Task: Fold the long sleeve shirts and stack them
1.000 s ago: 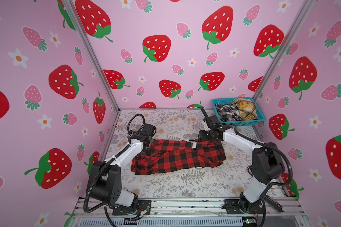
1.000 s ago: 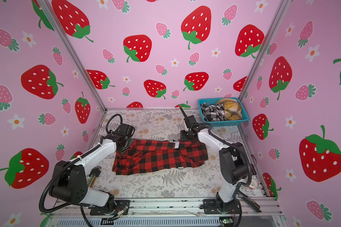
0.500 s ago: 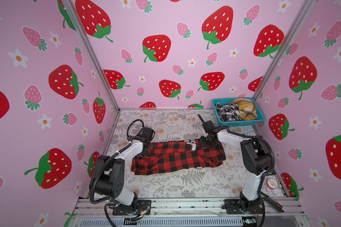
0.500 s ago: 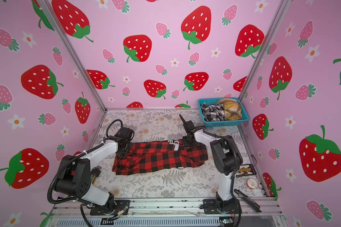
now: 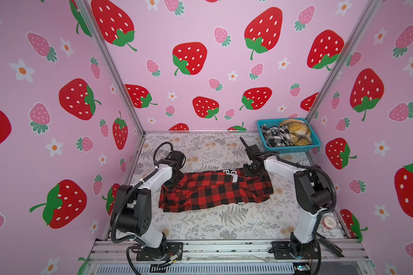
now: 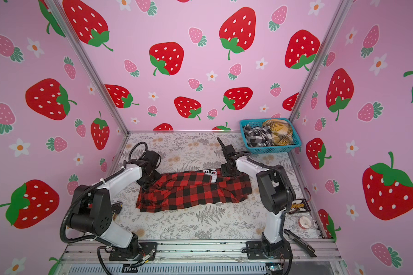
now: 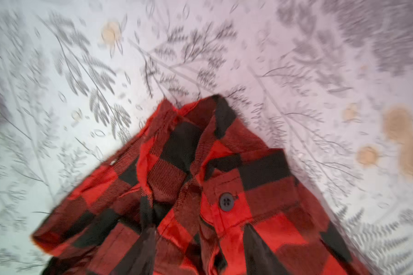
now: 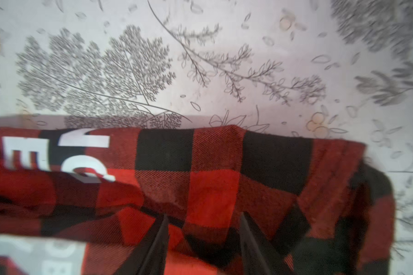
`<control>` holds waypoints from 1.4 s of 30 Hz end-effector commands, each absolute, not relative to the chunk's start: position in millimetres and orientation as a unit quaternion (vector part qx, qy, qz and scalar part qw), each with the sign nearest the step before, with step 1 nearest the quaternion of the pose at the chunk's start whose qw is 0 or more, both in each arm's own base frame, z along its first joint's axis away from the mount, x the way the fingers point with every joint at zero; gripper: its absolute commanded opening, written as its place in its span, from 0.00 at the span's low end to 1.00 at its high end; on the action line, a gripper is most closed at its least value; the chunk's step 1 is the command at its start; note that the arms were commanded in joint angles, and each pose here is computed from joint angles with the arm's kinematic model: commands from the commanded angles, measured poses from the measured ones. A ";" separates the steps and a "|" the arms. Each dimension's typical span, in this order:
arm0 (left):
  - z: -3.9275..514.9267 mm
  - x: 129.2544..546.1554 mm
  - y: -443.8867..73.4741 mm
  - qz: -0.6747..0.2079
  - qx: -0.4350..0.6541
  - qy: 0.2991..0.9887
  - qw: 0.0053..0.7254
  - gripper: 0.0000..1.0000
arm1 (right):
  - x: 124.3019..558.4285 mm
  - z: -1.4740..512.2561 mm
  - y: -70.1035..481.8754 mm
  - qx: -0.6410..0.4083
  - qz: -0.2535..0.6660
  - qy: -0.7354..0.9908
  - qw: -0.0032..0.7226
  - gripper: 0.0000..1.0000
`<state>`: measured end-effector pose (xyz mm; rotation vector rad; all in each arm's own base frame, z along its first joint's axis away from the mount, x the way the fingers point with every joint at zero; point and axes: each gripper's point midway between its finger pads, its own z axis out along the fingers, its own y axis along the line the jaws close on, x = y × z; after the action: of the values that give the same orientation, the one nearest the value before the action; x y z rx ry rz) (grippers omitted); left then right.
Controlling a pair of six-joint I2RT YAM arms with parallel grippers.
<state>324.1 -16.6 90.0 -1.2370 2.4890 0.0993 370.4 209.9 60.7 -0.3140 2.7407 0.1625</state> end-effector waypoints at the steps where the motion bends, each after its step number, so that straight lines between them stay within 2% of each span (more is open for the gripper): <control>1: 140.4 313.1 1.4 0.080 -0.401 0.890 0.201 0.63 | 368.8 120.3 207.5 -0.116 0.063 0.963 0.237 0.54; 3: 150.5 323.3 -10.7 0.042 -0.379 0.901 0.206 0.57 | 358.4 128.9 206.2 -0.116 0.062 0.961 0.242 0.55; 5: 148.6 341.3 -38.6 -0.030 -0.347 0.916 0.201 0.46 | 343.2 132.8 204.5 -0.115 0.062 0.963 0.238 0.55; 8: 127.8 359.3 -70.4 -0.088 -0.321 0.929 0.161 0.29 | 315.0 130.8 209.6 -0.116 0.071 0.964 0.227 0.52; 12: 83.7 373.0 -102.7 -0.142 -0.306 0.937 0.091 0.11 | 270.8 109.3 227.3 -0.118 0.099 0.970 0.190 0.44; 16: 50.4 372.8 -115.3 -0.158 -0.298 0.940 0.043 0.00 | 239.1 75.3 239.1 -0.096 0.141 0.975 0.142 0.35; 20: 29.0 361.4 -101.2 -0.128 -0.296 0.946 0.026 0.00 | 227.7 40.3 240.0 -0.067 0.155 0.980 0.105 0.32; 25: 6.6 337.3 -76.7 -0.096 -0.311 0.946 -0.004 0.00 | 257.3 11.2 224.6 -0.032 0.141 0.986 0.083 0.31; 30: -3.9 314.0 -73.2 -0.098 -0.318 0.943 -0.024 0.00 | 334.9 -5.7 209.3 -0.020 0.109 0.990 0.090 0.30; 33: -2.1 300.4 -102.0 -0.144 -0.315 0.937 -0.037 0.00 | 391.6 -7.8 206.7 -0.026 0.080 0.991 0.101 0.28; 34: 2.3 294.4 -121.6 -0.163 -0.299 0.939 -0.041 0.04 | 411.2 -1.9 206.3 -0.029 0.073 0.991 0.111 0.28; 35: 8.7 287.5 -144.7 -0.183 -0.275 0.943 -0.045 0.14 | 426.4 6.9 208.2 -0.031 0.072 0.989 0.126 0.28; 36: 16.0 281.4 -165.9 -0.199 -0.250 0.946 -0.046 0.22 | 441.3 22.3 213.0 -0.041 0.078 0.985 0.147 0.31; 38: 35.4 272.1 -203.9 -0.235 -0.198 0.951 -0.044 0.31 | 456.3 55.5 229.2 -0.073 0.107 0.975 0.181 0.38; 40: 60.6 272.7 -215.5 -0.244 -0.166 0.955 -0.015 0.38 | 449.0 85.2 244.5 -0.108 0.138 0.965 0.195 0.44; 42: 84.3 278.8 -210.7 -0.240 -0.151 0.959 0.018 0.43 | 425.0 94.9 247.1 -0.123 0.136 0.965 0.185 0.45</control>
<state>267.6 -214.4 46.6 -0.4889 3.0548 -0.7145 458.8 234.8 61.6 -0.1782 2.7191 0.3720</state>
